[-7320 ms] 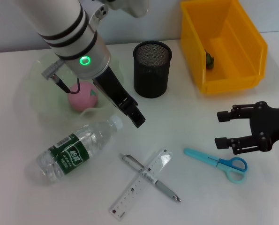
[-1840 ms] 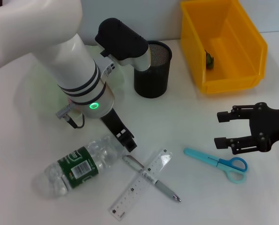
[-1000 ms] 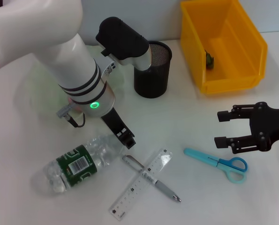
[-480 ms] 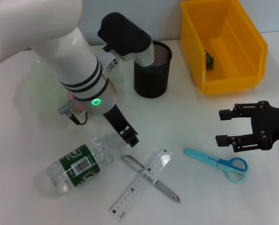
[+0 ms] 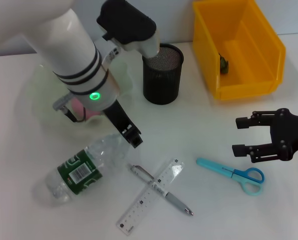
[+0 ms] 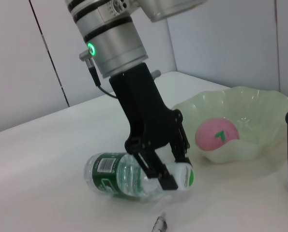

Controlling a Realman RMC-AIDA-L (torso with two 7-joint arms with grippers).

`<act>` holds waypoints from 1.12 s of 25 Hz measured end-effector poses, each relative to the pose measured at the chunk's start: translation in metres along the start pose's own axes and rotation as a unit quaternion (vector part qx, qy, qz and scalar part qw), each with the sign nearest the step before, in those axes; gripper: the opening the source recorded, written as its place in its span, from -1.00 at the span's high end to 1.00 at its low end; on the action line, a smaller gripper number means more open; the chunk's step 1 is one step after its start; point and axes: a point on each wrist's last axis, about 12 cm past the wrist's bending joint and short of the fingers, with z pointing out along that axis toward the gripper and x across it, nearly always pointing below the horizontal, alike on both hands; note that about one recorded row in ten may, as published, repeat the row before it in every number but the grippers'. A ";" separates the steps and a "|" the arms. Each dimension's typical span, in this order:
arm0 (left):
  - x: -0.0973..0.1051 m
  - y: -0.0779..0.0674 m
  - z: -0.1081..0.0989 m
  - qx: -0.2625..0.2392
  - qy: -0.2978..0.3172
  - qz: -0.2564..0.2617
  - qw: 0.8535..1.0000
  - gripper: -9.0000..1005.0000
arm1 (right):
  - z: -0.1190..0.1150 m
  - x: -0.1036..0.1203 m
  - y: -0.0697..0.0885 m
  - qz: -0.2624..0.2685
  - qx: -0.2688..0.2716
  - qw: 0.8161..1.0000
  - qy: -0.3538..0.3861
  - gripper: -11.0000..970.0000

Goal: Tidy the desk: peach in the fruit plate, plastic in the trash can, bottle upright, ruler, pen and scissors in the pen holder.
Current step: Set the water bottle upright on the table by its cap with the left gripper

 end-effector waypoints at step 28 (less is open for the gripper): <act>0.027 0.024 -0.060 0.027 -0.051 -0.059 0.997 0.11 | -0.004 0.000 -0.001 -0.006 0.001 1.000 0.002 -0.62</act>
